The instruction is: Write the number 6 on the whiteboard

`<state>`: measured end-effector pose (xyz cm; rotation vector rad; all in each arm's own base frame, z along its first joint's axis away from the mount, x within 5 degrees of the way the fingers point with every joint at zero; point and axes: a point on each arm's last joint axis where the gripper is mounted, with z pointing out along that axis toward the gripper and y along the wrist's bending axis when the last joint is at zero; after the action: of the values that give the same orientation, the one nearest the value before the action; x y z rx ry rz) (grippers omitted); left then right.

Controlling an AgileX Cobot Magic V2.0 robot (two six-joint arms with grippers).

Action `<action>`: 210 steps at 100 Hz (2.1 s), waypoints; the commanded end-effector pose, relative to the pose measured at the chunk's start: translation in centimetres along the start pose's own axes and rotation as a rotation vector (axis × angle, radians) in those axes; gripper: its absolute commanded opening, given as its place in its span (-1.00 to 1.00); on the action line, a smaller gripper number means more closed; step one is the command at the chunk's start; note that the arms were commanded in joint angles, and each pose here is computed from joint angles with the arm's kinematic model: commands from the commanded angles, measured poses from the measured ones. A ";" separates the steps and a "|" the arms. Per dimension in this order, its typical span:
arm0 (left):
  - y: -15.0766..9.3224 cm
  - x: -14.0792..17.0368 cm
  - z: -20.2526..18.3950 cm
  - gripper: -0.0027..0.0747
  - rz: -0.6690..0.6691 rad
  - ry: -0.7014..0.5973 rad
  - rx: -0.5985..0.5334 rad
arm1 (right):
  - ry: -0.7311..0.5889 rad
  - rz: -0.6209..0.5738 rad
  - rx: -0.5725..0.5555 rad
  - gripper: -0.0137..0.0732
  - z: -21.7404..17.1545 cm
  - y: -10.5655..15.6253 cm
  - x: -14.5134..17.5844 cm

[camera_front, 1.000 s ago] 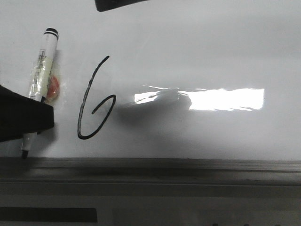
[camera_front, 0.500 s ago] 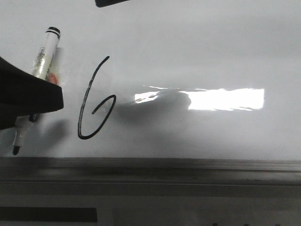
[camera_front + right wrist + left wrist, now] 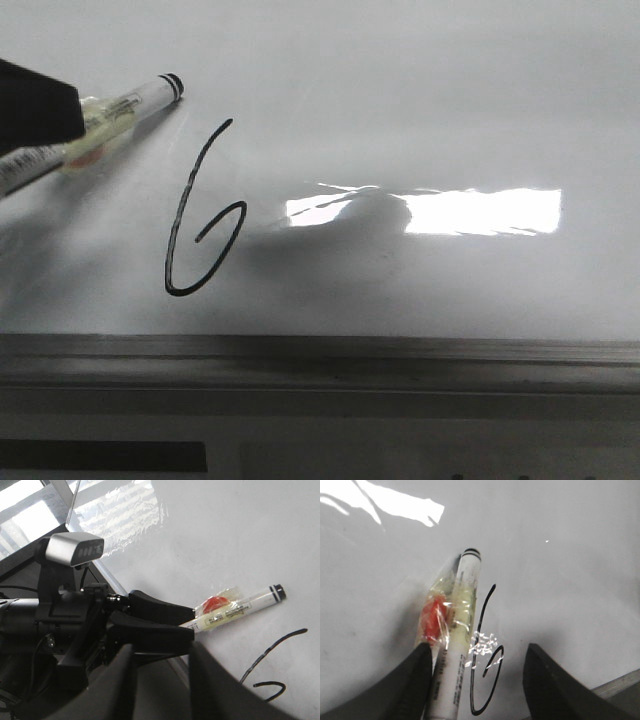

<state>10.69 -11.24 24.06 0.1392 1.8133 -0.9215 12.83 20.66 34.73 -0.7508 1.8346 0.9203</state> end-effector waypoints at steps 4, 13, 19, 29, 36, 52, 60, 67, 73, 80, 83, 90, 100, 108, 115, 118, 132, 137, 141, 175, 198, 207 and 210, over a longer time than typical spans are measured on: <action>-0.8 -2.1 -1.0 0.05 0.040 -0.138 0.053 | -0.136 -0.020 0.003 -0.84 -1.8 0.3 -1.8; -1.0 -2.7 -1.8 0.04 0.092 -0.183 0.072 | -0.140 -0.025 0.003 -0.83 -2.6 0.2 -1.3; -1.0 -3.0 -2.2 0.04 0.113 -0.205 0.072 | -0.140 -0.025 0.003 -0.83 -3.0 0.1 -0.9; -0.6 -3.3 -2.7 0.04 0.106 -0.227 0.036 | -0.143 -0.025 0.003 -0.83 -4.0 0.0 0.0; -0.3 -3.3 -2.8 0.04 0.090 -0.226 0.008 | -0.147 -0.025 0.002 -0.83 -4.5 -0.1 0.4; -0.3 -3.3 -2.8 0.04 0.089 -0.225 0.003 | -0.170 -0.026 -0.004 -0.83 -5.5 -0.1 0.5; -0.3 -3.3 -2.8 0.04 0.089 -0.225 0.003 | -0.176 -0.027 -0.005 -0.83 -5.6 0.0 0.5; -0.3 -3.3 -2.8 0.02 0.089 -0.225 0.003 | -0.176 -0.027 -0.005 -0.83 -5.6 0.0 0.5; -0.3 -3.3 -2.8 0.01 0.089 -0.225 0.003 | -0.176 -0.027 -0.005 -0.83 -5.6 0.0 0.5; -0.3 -3.3 -2.8 0.01 0.089 -0.225 0.003 | -0.174 -0.027 -0.004 -0.83 -5.6 0.0 0.5; -0.3 -3.3 -2.8 0.01 0.089 -0.225 0.003 | -0.174 -0.027 -0.004 -0.83 -5.6 0.0 0.5; -0.3 -3.3 -2.8 -0.11 0.089 -0.225 0.003 | -0.174 -0.027 -0.004 -0.83 -5.6 0.0 0.5; -0.3 -3.3 -2.8 -0.73 0.089 -0.225 0.003 | -0.174 -0.027 -0.004 -0.83 -5.6 0.0 0.5; -0.3 -3.3 -2.8 -0.99 0.099 -0.227 -0.002 | -0.178 -0.026 -0.003 -0.83 -5.6 -0.1 0.4; -0.2 -3.5 -2.8 -0.98 0.098 -0.239 -0.011 | -0.180 -0.026 -0.003 -0.83 -5.6 -0.1 0.4; -0.1 -3.6 -2.8 -0.98 0.096 -0.251 -0.016 | -0.184 -0.026 -0.002 -0.83 -5.6 -0.1 0.4; -0.1 -3.9 -2.9 -0.98 0.095 -0.286 -0.026 | -0.185 -0.026 -0.002 -0.83 -5.6 -0.1 0.4; -0.1 -3.9 -2.9 -0.98 0.095 -0.286 -0.026 | -0.185 -0.026 -0.002 -0.83 -5.6 -0.1 0.4; -0.1 -3.9 -2.9 -0.98 0.098 -0.287 -0.025 | -0.189 -0.026 -0.002 -0.83 -5.7 -0.1 0.3; -0.7 -4.5 -4.5 -0.98 0.152 -0.326 0.058 | -0.298 -0.157 -0.001 -0.83 -8.8 0.3 -0.5; -1.0 -4.8 -8.0 -0.98 0.203 -0.362 0.178 | -0.481 -0.271 0.001 -0.83 -14.6 0.5 0.2; -1.1 -4.8 -9.6 -0.98 0.207 -0.383 0.246 | -0.540 -0.306 0.004 -0.83 -16.6 0.4 1.4; -1.2 -4.7 -10.1 -0.98 0.218 -0.389 0.265 | -0.564 -0.308 0.001 -0.83 -17.3 0.3 2.0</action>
<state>5.58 -4.96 28.96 0.2787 1.3748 -0.9422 4.97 8.06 37.24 -0.7314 1.3374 0.8383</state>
